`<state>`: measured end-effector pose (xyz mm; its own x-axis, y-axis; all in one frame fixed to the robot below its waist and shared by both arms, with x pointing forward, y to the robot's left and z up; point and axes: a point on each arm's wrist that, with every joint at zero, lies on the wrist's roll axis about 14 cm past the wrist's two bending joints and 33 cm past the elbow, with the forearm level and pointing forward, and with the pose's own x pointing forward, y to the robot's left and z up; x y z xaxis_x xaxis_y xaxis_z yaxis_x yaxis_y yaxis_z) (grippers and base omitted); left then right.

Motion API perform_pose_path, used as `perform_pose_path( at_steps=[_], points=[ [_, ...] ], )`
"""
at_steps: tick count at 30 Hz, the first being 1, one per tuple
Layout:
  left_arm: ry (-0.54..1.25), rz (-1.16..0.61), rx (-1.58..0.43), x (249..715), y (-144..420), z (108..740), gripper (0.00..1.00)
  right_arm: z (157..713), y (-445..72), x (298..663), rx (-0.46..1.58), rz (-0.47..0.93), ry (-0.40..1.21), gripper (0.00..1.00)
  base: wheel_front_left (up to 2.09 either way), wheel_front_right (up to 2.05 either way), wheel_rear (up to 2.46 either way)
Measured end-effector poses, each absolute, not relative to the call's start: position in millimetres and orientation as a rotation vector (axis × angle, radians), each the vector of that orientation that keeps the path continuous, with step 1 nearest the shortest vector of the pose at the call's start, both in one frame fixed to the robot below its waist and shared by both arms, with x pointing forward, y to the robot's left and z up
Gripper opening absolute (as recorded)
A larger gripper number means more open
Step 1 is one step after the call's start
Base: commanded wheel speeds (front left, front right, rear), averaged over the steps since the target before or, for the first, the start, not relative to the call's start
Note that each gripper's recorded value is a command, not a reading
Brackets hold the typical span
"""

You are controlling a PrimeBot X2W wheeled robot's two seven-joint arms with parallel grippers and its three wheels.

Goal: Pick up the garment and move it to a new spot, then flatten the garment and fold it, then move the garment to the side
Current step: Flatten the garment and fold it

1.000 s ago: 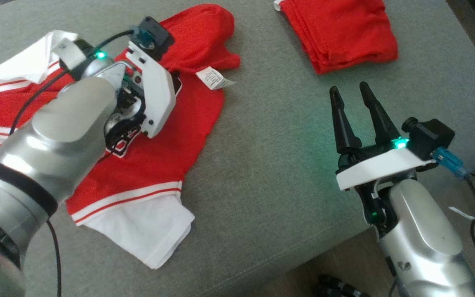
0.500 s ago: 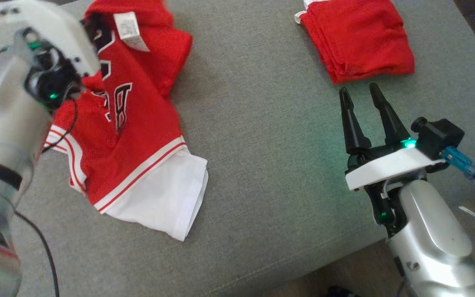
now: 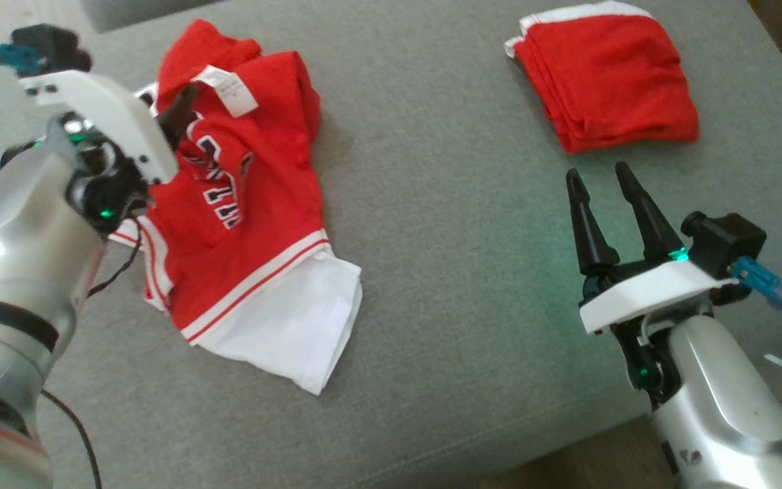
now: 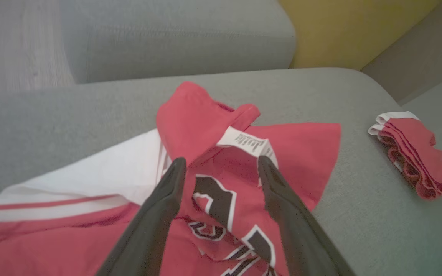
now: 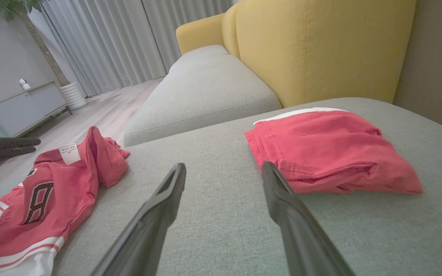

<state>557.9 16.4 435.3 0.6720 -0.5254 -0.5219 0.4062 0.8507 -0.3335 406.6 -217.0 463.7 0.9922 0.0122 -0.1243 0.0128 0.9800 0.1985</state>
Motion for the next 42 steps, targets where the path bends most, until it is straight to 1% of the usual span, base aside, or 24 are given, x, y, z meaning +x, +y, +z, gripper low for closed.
perform_pose_path(
  at_steps=[7,10,13,16,18,22,26,31,37,42],
  points=[
    [0.312,-0.637,-0.092,550,7,511,1.0,471,-204,402,0.209,0.035,0.112,1.0,0.0,0.0,0.0],
    [0.176,-0.624,-0.062,543,19,534,1.0,472,-199,401,0.203,0.053,0.114,1.0,0.0,0.0,0.0],
    [0.104,-0.58,-0.022,529,33,541,1.0,478,-192,401,0.207,0.072,0.098,1.0,0.0,0.0,0.0],
    [0.084,-0.513,-0.026,510,49,536,1.0,485,-185,403,0.204,0.095,0.075,1.0,0.0,0.0,0.0],
    [0.065,-0.46,-0.077,498,60,538,1.0,486,-181,404,0.203,0.105,0.069,1.0,0.0,0.0,0.0],
    [0.037,-0.378,-0.144,471,75,533,1.0,483,-175,405,0.207,0.12,0.079,1.0,0.0,0.0,0.0],
    [0.026,-0.313,-0.148,446,86,519,1.0,475,-172,407,0.21,0.126,0.099,1.0,0.0,0.0,0.0],
    [-0.048,-0.257,-0.143,431,92,529,1.0,471,-163,413,0.208,0.153,0.117,1.0,0.0,0.0,0.0],
    [-0.018,-0.205,-0.173,413,105,512,1.0,468,-153,423,0.19,0.197,0.132,1.0,0.0,0.0,0.0],
    [-0.04,-0.171,-0.187,409,116,515,1.0,469,-140,436,0.154,0.253,0.145,1.0,0.0,0.0,0.0]
  ],
)
